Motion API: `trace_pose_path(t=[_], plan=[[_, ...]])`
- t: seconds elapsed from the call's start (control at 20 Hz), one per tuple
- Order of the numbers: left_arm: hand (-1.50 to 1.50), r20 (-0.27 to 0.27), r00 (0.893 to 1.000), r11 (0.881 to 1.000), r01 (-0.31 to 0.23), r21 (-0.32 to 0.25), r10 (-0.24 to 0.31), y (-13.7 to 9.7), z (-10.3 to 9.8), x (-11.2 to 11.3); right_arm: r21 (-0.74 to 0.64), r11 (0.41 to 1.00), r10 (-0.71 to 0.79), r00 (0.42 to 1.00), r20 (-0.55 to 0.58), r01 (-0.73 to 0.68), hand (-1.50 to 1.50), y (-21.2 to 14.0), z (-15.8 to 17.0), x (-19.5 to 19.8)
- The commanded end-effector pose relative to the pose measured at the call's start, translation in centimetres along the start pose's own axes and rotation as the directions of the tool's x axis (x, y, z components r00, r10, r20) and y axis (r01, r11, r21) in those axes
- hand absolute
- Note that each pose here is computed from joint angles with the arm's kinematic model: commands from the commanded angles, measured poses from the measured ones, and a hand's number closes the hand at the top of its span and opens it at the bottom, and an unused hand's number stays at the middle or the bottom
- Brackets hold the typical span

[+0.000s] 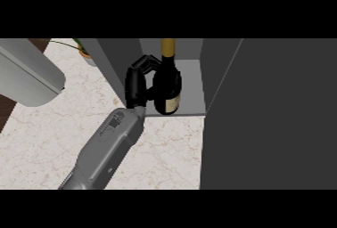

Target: Pick up the wine, place it into the cabinet and close the cabinet

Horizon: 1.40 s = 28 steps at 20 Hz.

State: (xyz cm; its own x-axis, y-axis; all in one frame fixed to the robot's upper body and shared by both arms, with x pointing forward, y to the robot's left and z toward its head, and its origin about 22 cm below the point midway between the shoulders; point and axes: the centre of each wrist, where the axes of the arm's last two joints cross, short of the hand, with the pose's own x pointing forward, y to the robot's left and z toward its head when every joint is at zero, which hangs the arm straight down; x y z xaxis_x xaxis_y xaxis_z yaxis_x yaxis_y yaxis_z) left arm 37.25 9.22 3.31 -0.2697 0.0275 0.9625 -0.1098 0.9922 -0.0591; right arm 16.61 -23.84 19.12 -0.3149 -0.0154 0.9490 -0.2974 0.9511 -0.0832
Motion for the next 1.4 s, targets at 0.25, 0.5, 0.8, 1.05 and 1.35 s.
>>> trace_pose_path(t=[0.25, 0.5, 0.8, 1.05, 1.35], plan=[[1.50, -0.003, 1.000, 1.000, 0.027, 0.010, -0.027, -0.1, -3.6, 0.1, 0.032, 0.999, -0.030, 0.998, 0.053, 0.028, -1.50, 1.1, 1.0, 1.5], [1.50, 0.090, 0.991, 0.993, 0.099, 0.058, -0.104, 0.5, -4.2, -0.9, 0.046, 0.998, -0.043, 0.997, 0.071, 0.039, -1.50, 0.1, 1.1, 1.5], [1.50, 0.094, 0.989, 0.991, 0.102, 0.091, -0.110, -0.6, -5.2, -0.3, 0.056, 0.998, -0.037, 0.997, 0.068, 0.034, -1.50, 1.3, 1.2, 2.1], [1.50, 0.056, 0.996, 0.990, 0.064, 0.125, -0.072, -0.4, -6.0, -0.1, 0.069, 0.997, -0.031, 0.998, 0.046, 0.028, -1.50, 1.3, 1.3, 1.9], [1.50, -0.005, 0.998, 0.986, -0.064, 0.153, 0.066, 1.8, -5.5, -1.6, 0.034, 0.998, -0.047, 0.997, 0.063, 0.045, -1.50, 0.8, -0.1, 1.3]])
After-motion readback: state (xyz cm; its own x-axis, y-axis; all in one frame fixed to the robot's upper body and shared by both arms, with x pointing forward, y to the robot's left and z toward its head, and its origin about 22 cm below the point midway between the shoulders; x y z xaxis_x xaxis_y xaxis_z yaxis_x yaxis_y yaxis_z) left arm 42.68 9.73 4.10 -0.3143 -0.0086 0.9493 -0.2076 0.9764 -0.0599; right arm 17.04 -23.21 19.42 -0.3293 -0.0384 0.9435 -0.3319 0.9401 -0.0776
